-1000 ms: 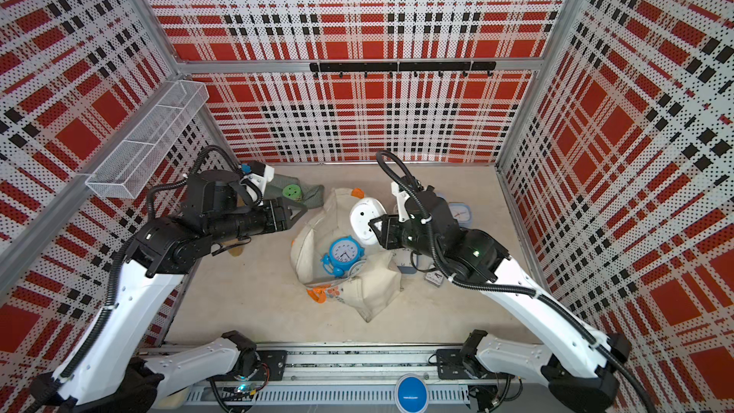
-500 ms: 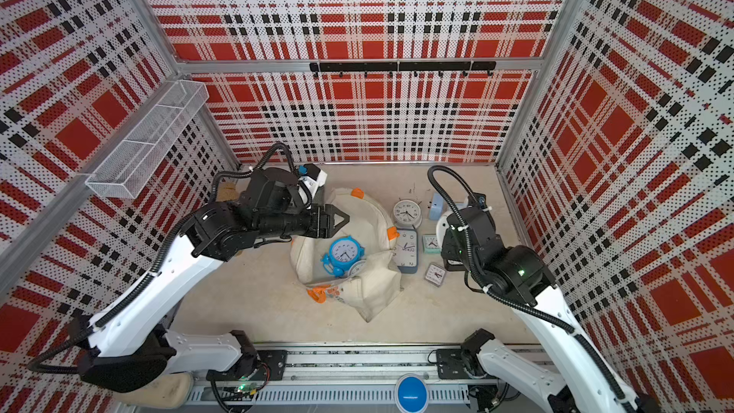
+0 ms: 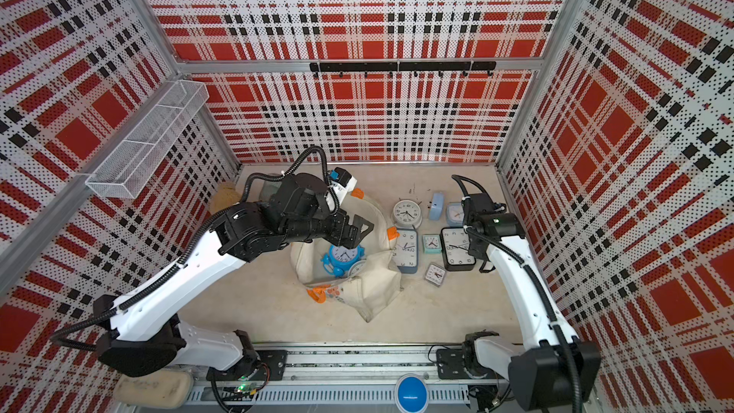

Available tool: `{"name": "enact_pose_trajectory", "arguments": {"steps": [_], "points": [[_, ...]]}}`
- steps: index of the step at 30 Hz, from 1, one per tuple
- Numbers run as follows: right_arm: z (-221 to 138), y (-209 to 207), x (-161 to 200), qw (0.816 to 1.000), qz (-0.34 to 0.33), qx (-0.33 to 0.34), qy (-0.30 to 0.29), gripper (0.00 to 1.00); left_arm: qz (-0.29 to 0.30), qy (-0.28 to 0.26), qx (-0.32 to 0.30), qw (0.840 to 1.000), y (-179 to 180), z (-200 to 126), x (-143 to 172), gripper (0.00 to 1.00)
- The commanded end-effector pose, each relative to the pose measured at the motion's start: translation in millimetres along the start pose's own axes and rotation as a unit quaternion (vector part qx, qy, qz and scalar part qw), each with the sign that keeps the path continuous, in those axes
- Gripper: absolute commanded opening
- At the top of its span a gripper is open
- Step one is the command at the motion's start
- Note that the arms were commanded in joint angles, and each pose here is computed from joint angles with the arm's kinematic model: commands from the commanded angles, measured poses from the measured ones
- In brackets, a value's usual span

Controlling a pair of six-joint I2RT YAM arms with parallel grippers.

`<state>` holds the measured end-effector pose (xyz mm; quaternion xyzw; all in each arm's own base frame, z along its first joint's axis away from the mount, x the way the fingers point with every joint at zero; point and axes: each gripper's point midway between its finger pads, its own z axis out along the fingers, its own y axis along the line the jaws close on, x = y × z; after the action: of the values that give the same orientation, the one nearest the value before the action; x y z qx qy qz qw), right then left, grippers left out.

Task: Take the alarm clock out of the canvas bag
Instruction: Place the alarm at the center of the board.

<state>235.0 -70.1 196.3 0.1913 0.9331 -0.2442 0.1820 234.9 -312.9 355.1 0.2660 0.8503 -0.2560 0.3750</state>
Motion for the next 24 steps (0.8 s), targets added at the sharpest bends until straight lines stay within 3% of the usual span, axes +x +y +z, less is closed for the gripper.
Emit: {"name": "enact_pose_trajectory", "arguments": {"steps": [1,13,24], "points": [[5.9,-11.9,-6.2,0.999,-0.017,0.045,0.002,0.25,0.051,-0.028,-0.001,0.998,-4.6,2.7,-6.9,0.93],[63.9,-15.2,1.9,0.985,-0.068,0.121,0.103,0.26,0.083,-0.030,-0.018,0.996,2.4,11.3,3.8,0.94],[108.1,6.2,20.6,0.970,-0.114,0.138,0.166,0.32,0.087,-0.032,-0.035,0.995,10.5,5.7,7.9,0.95]]}}
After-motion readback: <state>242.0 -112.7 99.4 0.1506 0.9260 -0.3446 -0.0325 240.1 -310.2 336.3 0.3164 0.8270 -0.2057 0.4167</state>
